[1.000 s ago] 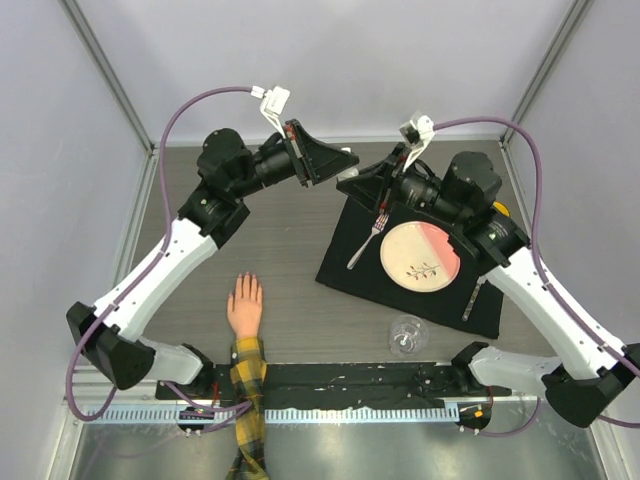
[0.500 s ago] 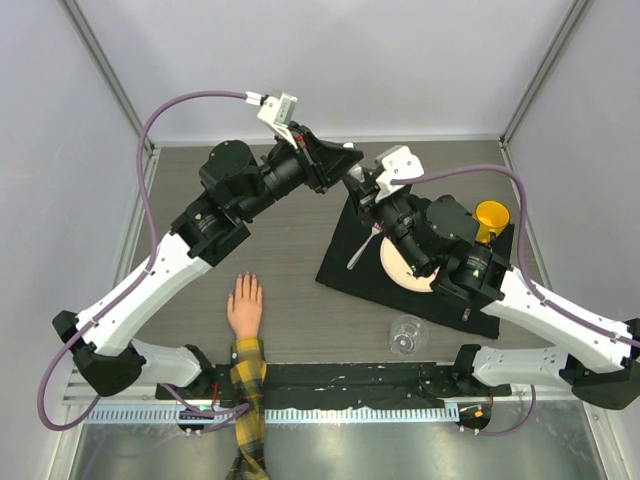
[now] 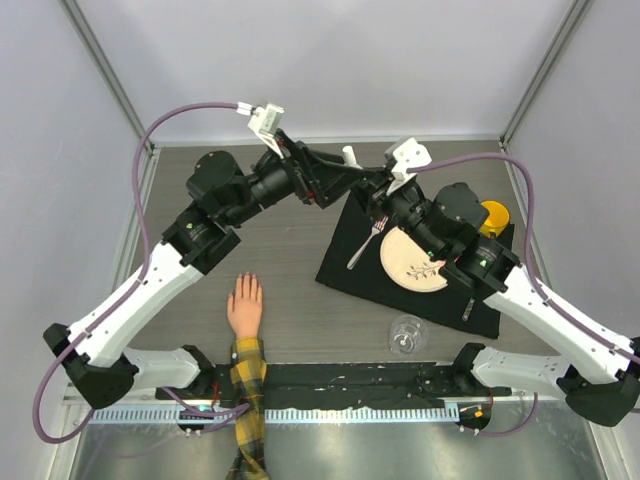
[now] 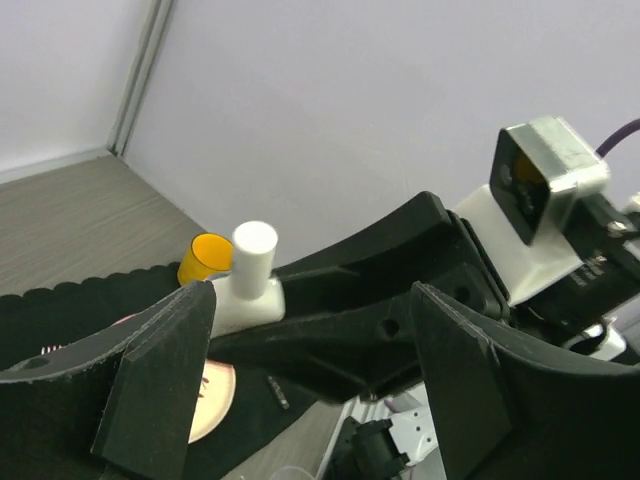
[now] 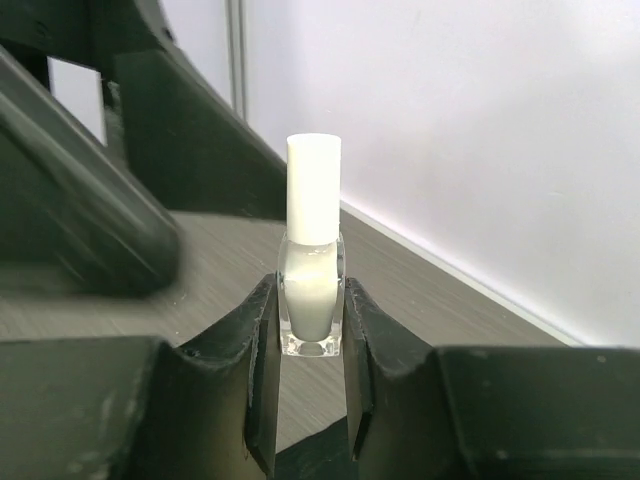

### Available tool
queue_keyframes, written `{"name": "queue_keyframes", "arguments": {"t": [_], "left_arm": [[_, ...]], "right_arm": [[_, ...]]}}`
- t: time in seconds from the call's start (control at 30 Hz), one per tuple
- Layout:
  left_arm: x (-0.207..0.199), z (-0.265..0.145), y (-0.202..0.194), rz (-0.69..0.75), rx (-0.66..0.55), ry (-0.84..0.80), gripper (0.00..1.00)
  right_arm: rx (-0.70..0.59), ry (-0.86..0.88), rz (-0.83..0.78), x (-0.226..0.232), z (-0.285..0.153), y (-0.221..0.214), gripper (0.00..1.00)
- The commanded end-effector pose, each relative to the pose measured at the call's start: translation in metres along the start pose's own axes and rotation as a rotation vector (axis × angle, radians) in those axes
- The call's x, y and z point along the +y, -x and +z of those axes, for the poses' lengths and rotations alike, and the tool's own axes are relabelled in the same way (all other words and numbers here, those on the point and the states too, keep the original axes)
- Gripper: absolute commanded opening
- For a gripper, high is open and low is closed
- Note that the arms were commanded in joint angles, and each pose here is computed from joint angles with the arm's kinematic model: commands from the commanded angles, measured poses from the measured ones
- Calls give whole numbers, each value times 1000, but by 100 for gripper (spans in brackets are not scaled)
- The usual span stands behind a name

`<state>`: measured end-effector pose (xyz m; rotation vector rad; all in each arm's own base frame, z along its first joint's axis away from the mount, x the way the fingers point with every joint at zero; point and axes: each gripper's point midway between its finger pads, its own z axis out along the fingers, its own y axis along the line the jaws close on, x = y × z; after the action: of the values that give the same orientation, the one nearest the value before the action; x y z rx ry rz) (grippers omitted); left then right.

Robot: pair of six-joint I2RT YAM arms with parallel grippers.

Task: Paint the nails

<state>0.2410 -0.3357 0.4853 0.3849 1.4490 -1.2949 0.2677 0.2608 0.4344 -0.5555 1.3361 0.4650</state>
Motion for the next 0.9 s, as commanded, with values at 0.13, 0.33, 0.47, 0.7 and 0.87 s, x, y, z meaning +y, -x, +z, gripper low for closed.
{"name": "queue_keyframes", "arguments": {"t": [0.13, 0.33, 0.47, 0.7, 0.87], "left_arm": [[-5, -49, 59, -165, -125, -22, 100], [6, -60, 58, -158, 6, 40, 80], [-4, -57, 46, -137, 165, 0, 60], [-29, -69, 15, -157, 383, -174, 56], [-39, -81, 6, -130, 402, -253, 64]], "right_arm": [[-59, 283, 138, 30, -19, 24, 0], [-15, 417, 181, 43, -19, 26, 0], [43, 449, 178, 47, -20, 12, 0], [58, 552, 207, 54, -21, 13, 0], [57, 605, 248, 57, -21, 15, 0]]}}
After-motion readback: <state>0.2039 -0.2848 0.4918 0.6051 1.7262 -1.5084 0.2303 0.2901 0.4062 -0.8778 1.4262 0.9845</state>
